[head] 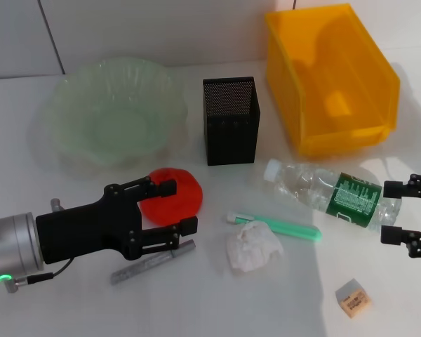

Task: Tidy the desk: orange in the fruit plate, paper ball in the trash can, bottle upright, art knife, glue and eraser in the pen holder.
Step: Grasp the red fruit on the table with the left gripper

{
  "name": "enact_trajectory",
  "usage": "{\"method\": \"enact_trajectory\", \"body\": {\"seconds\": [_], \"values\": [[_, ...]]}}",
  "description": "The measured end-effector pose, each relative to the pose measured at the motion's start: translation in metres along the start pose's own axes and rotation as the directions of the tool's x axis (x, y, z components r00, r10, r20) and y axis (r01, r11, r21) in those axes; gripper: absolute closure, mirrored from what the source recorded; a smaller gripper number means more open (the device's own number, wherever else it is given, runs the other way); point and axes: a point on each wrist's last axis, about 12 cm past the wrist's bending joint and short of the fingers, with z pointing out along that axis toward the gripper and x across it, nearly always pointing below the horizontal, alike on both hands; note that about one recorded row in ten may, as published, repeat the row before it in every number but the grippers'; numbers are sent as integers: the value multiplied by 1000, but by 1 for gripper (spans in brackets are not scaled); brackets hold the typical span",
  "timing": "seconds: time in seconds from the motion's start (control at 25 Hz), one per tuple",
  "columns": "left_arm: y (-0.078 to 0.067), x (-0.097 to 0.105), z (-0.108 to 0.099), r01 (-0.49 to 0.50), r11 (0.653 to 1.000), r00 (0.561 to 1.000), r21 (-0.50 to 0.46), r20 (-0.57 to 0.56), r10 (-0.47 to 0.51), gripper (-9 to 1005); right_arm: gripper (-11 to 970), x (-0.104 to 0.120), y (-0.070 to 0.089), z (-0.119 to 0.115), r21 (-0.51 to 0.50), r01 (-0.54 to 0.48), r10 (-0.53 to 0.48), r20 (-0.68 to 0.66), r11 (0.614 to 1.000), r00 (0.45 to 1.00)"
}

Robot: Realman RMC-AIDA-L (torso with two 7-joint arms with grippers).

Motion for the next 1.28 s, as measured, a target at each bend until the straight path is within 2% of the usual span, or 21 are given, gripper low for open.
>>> {"method": "enact_trajectory", "body": {"seconds": [0.36,0.48,0.64,0.76,0.8,0.84,0.96,1.04,1.28], "values": [[3,-2,2,-4,1000,1000,-20,2,4,221,167,2,0,0,7,-3,3,-1,1000,1000],[9,-2,3,-12,998,1000,-59,-7,11,225,168,3,1,0,7,2,-2,1,1000,1000],[22,7,13,-55,981,997,-184,-54,45,229,170,4,1,0,9,1,-1,1,1000,1000],[22,7,13,-55,981,997,-184,-54,45,232,171,4,2,1,8,-2,2,3,1000,1000],[26,12,14,-81,967,995,-240,-70,66,233,171,5,2,1,9,-2,2,3,1000,1000],[28,15,16,-90,962,993,-256,-92,68,234,172,5,3,1,9,-3,3,3,1000,1000],[29,17,17,-95,960,992,-264,-108,69,237,173,5,3,1,9,-4,4,3,1000,1000],[32,21,20,-114,953,984,-281,-163,70,239,174,5,3,2,9,-4,4,4,1000,1000],[33,20,21,-122,952,983,-279,-167,77,246,176,6,2,3,15,-5,5,3,1000,1000]]}}
